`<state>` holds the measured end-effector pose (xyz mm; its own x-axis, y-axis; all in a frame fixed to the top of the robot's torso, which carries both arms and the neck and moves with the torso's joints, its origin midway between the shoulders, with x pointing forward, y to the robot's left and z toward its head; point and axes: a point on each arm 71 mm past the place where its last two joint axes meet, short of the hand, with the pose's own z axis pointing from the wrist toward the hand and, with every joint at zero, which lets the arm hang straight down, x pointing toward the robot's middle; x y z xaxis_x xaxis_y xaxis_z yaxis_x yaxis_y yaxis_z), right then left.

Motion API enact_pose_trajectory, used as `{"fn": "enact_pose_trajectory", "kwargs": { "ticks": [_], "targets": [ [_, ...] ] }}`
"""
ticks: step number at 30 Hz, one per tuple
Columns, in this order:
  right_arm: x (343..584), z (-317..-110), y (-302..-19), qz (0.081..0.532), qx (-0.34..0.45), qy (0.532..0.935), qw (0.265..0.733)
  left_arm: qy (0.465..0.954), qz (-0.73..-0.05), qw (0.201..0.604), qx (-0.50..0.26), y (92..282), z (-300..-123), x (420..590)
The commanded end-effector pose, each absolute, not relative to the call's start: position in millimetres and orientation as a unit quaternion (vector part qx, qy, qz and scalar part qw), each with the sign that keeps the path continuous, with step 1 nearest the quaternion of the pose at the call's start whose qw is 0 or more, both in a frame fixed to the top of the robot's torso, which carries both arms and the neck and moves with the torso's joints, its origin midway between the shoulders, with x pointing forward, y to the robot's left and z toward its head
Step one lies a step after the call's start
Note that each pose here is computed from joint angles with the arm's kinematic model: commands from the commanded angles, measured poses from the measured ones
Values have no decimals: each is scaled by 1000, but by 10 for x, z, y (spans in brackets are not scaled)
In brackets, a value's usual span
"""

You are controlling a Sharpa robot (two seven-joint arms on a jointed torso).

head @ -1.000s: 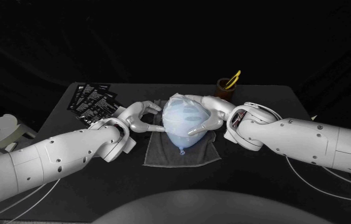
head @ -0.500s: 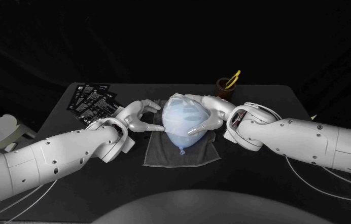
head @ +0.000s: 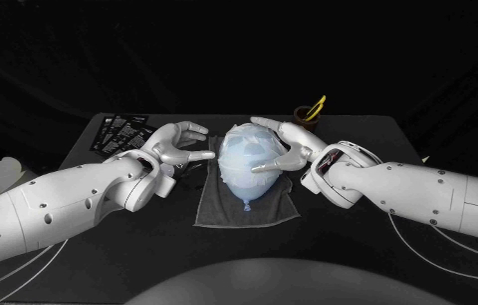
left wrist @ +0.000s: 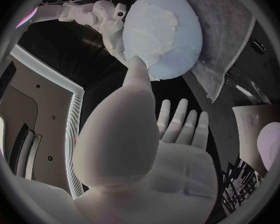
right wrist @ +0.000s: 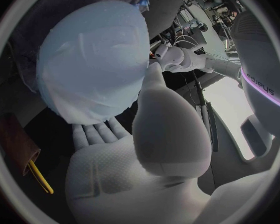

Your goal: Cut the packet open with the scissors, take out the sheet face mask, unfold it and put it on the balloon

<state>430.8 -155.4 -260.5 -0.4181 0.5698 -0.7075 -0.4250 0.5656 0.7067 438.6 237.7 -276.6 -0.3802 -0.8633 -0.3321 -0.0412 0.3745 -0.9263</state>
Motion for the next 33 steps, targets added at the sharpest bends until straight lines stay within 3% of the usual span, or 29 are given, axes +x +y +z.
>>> {"fn": "enact_pose_trajectory", "kwargs": {
  "ticks": [1, 11, 23, 33],
  "targets": [
    [4323, -2487, -1588, 499, 96, 669, 543, 687, -484, 420, -342, 2328, -2720, 4384],
    [4369, -2330, -1722, 514, 152, 665, 519, 680, -504, 408, -344, 2260, -2598, 4429],
    [4501, -2219, -1927, 502, 181, 668, 519, 665, -519, 402, -357, 2204, -2519, 4516],
    [4481, -2095, -2177, 491, 217, 641, 549, 643, -538, 435, -327, 2136, -2445, 4538]
  ]
}}
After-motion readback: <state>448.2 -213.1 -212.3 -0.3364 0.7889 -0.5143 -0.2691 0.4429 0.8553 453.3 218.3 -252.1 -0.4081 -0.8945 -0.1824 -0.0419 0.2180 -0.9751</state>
